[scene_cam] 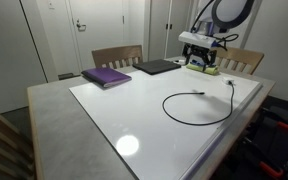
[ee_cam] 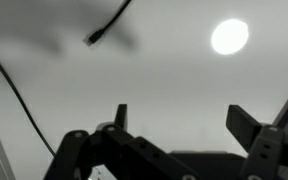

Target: Form a loose circle with the cable

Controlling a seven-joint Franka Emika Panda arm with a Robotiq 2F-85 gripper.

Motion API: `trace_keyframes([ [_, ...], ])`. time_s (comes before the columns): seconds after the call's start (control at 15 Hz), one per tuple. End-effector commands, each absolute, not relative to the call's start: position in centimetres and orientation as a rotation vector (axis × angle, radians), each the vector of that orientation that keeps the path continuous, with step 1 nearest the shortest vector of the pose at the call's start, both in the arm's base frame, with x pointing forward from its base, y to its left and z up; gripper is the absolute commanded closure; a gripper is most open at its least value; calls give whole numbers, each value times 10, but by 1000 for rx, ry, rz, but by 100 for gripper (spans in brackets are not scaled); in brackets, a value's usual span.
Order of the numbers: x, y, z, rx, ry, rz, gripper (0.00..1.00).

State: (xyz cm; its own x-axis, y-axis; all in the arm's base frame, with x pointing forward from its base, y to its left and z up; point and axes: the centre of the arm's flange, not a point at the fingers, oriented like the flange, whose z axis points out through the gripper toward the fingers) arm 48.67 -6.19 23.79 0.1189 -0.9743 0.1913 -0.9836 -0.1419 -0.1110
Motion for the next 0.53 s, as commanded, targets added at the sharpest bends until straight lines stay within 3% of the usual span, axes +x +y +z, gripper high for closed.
trace_keyframes([
  [0.0, 493, -102, 231, 2486, -1774, 280, 0],
  [0.47, 490, -164, 229, 2404, -1522, 284, 0],
])
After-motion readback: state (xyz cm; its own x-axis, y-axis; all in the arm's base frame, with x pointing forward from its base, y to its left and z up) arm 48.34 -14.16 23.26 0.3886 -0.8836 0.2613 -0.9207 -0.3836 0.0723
